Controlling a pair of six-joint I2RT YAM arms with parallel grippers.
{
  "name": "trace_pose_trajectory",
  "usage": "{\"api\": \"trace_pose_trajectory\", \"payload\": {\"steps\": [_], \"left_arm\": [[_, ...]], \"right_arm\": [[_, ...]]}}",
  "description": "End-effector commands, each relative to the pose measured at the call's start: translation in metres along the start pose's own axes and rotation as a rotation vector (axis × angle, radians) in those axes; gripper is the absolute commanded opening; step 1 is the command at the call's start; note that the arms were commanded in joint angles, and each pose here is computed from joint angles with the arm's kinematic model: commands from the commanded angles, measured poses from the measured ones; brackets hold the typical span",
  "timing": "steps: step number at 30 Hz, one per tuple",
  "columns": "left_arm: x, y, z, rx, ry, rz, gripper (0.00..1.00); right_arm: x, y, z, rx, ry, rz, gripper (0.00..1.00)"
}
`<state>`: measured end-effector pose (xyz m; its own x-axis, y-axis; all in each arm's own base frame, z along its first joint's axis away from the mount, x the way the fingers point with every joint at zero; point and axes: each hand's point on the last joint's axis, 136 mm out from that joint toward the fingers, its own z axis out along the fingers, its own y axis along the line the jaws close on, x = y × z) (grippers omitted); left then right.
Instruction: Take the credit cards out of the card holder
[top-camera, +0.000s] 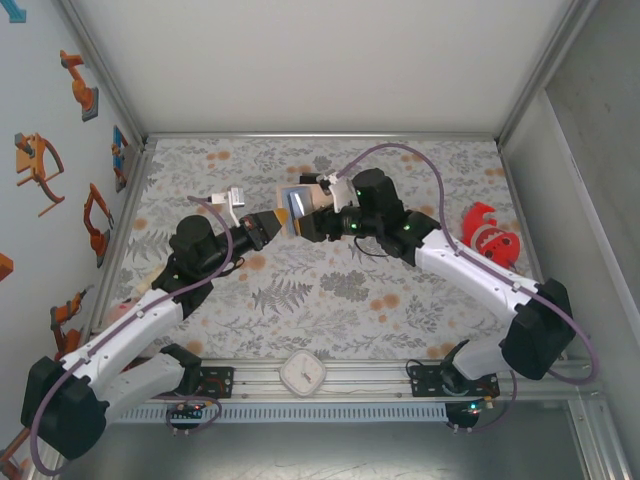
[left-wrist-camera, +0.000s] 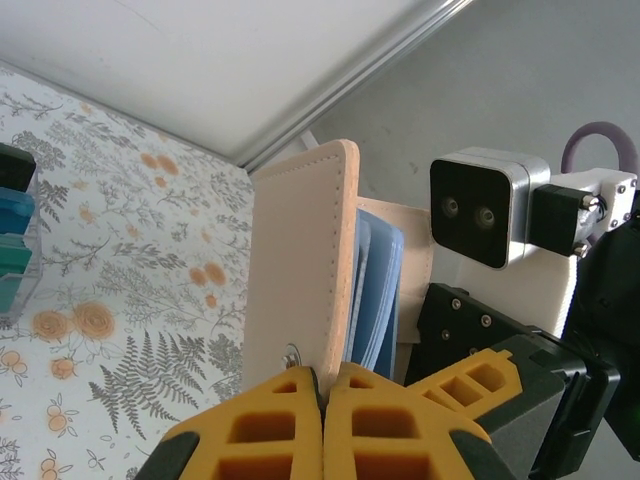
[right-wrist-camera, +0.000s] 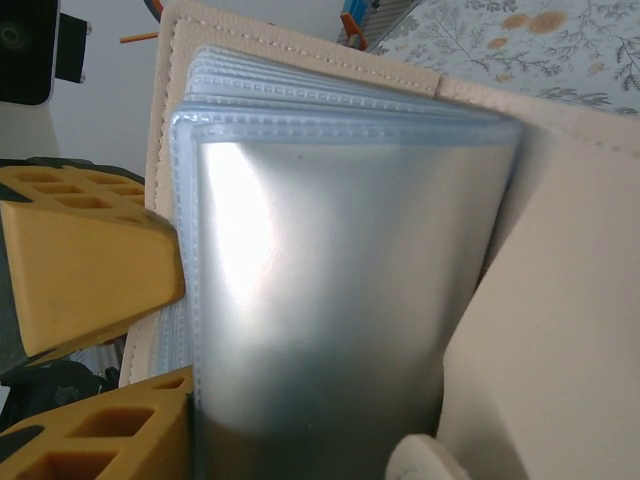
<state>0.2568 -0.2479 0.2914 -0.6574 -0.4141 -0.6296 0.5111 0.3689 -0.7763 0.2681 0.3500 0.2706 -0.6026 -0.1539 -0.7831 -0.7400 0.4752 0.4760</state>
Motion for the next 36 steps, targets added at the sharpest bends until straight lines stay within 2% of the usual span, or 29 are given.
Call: {"api": "trace_pose_trajectory", "payload": {"steps": [1,8,15,19,21,25,33,36], "left_arm": [[-0.007,-0.028,-0.007,0.091,-0.020,0.034,0.00],[-0.005,-0.025,-0.007,0.073,-0.010,0.036,0.00],[0.001,-0.020,0.000,0.067,0.024,0.025,0.32],[0.002,-0.018,0.003,0.066,0.036,0.023,0.39],[0.003,-0.017,0.005,0.062,0.041,0.026,0.39],[0.005,-0.013,0.006,0.050,0.048,0.029,0.22],[0.003,-0.014,0.002,0.039,0.040,0.043,0.20],[0.004,-0.014,0.002,0.038,0.043,0.038,0.12]], "right_arm": [[-0.007,0.004,-0.009,0.023,-0.036,-0.021,0.40],[-0.012,0.013,-0.015,-0.012,-0.066,-0.023,0.16],[-0.013,0.016,-0.016,-0.030,-0.069,-0.018,0.07],[-0.013,0.017,-0.015,-0.038,-0.068,-0.013,0.06],[-0.013,0.018,-0.015,-0.044,-0.066,-0.009,0.05],[-0.012,0.016,-0.015,-0.036,-0.066,-0.004,0.02],[-0.008,0.011,-0.014,-0.012,-0.061,0.015,0.00],[-0.008,0.009,-0.014,-0.006,-0.064,0.023,0.00]]}}
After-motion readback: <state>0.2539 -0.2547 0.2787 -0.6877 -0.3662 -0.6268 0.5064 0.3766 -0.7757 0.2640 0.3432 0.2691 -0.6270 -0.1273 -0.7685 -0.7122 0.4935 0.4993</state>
